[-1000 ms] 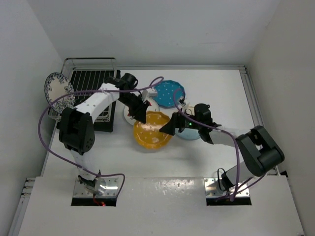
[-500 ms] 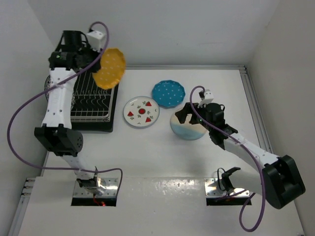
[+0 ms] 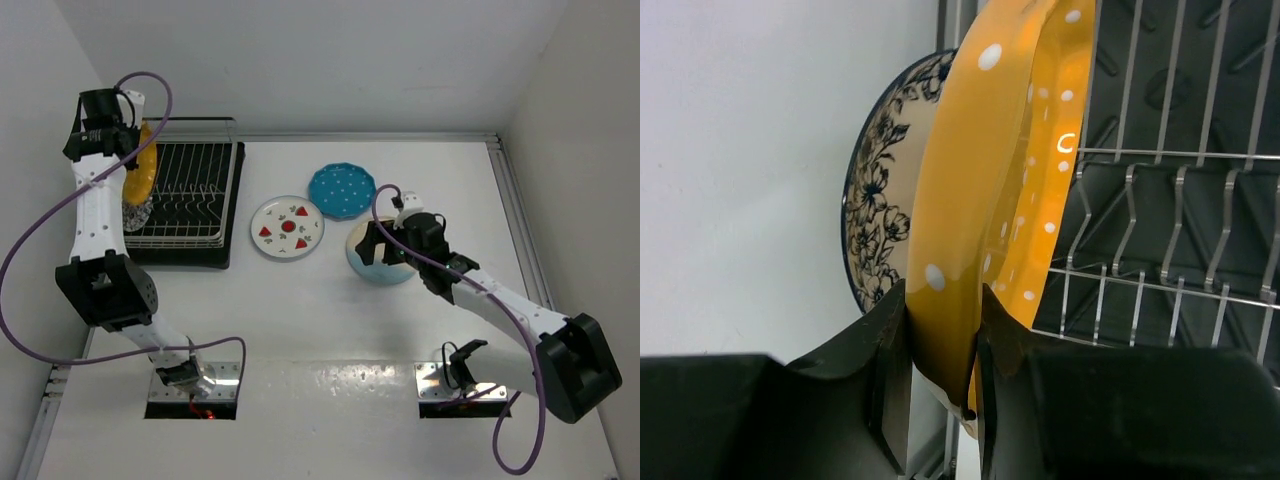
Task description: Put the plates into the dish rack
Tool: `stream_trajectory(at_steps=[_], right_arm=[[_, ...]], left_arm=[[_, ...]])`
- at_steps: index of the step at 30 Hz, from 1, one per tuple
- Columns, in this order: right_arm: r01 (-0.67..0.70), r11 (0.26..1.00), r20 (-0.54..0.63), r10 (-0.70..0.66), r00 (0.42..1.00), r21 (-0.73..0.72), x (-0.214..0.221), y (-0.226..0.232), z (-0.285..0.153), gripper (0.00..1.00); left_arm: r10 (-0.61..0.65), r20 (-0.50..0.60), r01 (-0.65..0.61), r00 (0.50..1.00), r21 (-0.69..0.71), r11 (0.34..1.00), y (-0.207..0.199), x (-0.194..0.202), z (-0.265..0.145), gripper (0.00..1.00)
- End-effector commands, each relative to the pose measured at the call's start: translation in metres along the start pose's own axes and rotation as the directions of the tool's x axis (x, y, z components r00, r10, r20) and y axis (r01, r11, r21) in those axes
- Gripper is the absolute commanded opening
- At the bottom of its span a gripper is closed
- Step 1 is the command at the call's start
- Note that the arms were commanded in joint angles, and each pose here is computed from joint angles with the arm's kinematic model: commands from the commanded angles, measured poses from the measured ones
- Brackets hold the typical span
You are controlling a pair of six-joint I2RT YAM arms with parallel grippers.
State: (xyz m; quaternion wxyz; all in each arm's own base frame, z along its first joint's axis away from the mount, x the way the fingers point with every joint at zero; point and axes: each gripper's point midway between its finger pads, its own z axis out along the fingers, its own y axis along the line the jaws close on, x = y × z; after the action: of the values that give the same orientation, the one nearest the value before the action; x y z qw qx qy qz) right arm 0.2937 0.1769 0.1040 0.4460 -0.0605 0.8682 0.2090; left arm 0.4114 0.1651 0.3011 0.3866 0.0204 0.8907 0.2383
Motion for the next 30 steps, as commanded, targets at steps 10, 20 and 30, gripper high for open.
stream_trajectory(at_steps=[10,20,30], right_arm=[[0.068,0.996,0.049,-0.065,0.997,-0.057,-0.023,0.025,-0.002,1.00],[0.080,0.996,0.053,-0.079,0.995,-0.030,-0.020,0.018,-0.006,1.00],[0.068,0.997,0.041,-0.067,0.997,-0.036,-0.020,0.021,-0.004,1.00]], left_arm=[[-0.031,0.238,0.077,0.971,-0.185,0.980,0.069,-0.038,-0.007,0.00],[-0.087,0.203,0.102,0.975,-0.064,0.993,0.052,-0.009,0.013,0.00],[-0.120,0.073,0.123,0.990,-0.030,0.992,0.036,0.040,0.046,0.14]])
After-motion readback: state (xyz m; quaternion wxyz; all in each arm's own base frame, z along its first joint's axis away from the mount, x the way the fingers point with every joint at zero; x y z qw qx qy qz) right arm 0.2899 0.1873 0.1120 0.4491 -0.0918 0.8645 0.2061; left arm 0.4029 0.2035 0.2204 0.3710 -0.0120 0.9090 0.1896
